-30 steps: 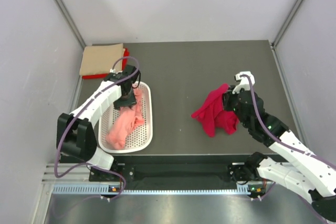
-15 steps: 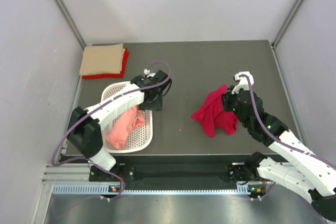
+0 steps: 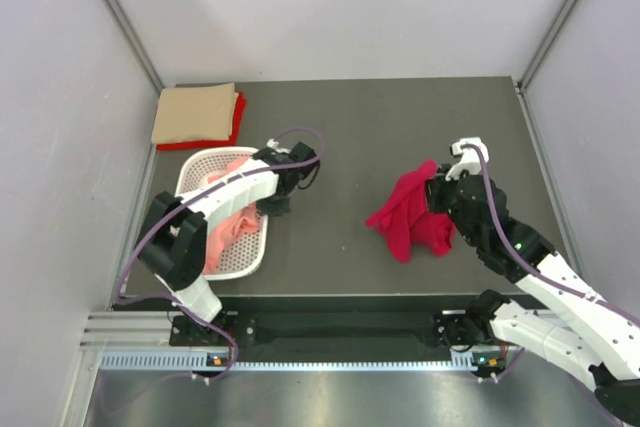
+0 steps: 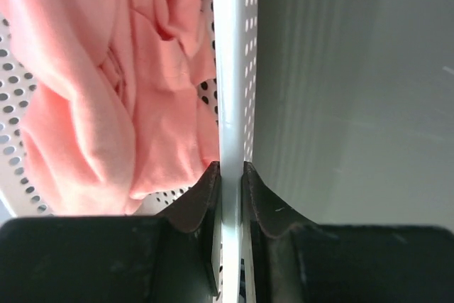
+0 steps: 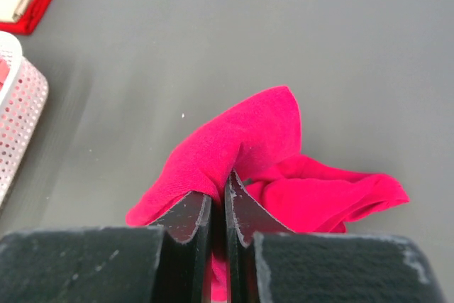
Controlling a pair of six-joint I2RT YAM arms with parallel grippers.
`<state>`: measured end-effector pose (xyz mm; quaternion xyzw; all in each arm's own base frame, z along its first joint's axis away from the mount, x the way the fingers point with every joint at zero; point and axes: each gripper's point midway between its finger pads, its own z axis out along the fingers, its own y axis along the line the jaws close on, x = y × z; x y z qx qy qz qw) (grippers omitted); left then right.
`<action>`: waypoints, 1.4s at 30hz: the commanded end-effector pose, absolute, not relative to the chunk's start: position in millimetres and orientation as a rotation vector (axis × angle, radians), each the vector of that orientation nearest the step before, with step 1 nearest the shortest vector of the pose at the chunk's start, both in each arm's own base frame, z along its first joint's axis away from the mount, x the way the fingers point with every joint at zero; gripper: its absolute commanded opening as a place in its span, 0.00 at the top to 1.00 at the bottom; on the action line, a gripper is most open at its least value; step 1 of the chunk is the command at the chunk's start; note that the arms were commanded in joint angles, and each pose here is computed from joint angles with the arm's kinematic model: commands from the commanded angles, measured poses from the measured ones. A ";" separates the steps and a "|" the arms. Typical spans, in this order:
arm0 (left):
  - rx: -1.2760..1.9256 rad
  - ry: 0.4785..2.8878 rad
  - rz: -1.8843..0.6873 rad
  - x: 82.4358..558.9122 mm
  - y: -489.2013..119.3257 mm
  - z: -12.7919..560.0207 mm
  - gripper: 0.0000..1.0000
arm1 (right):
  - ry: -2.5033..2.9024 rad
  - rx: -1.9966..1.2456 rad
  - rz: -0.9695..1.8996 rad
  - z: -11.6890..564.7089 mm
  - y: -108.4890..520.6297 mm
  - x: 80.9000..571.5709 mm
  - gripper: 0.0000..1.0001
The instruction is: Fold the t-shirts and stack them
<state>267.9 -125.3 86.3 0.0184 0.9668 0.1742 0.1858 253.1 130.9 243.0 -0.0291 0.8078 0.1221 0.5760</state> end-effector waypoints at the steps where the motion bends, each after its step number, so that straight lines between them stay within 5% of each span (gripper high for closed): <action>1: -0.031 2.647 0.579 281.7 -71.5 111.5 1.00 | 1.821 -0.033 0.321 264.1 127.4 253.4 1.00; 9: -0.036 2.601 0.677 269.8 -12.7 115.3 1.00 | 1.795 -0.032 0.298 268.5 115.6 245.8 1.00; 26: 0.115 2.639 0.693 276.8 -2.6 111.1 0.99 | 1.847 -0.074 0.375 265.7 135.3 245.9 1.00; 32: 0.043 2.702 0.731 272.2 7.5 99.9 0.72 | 1.876 -0.107 0.379 261.8 142.5 248.1 1.00; 33: 0.033 2.703 0.737 272.6 8.5 101.2 0.62 | 1.884 -0.115 0.382 260.0 144.6 248.7 0.99; 34: 0.008 2.701 0.742 272.1 8.9 102.5 0.35 | 1.902 -0.121 0.388 256.4 148.3 250.0 0.99; 35: -0.002 2.694 0.750 272.4 10.3 106.1 0.30 | 1.914 -0.144 0.423 254.7 155.9 248.6 0.99; 42: -0.138 2.518 0.494 312.7 -16.7 179.7 0.28 | 2.066 -0.332 0.640 224.3 214.0 242.6 0.83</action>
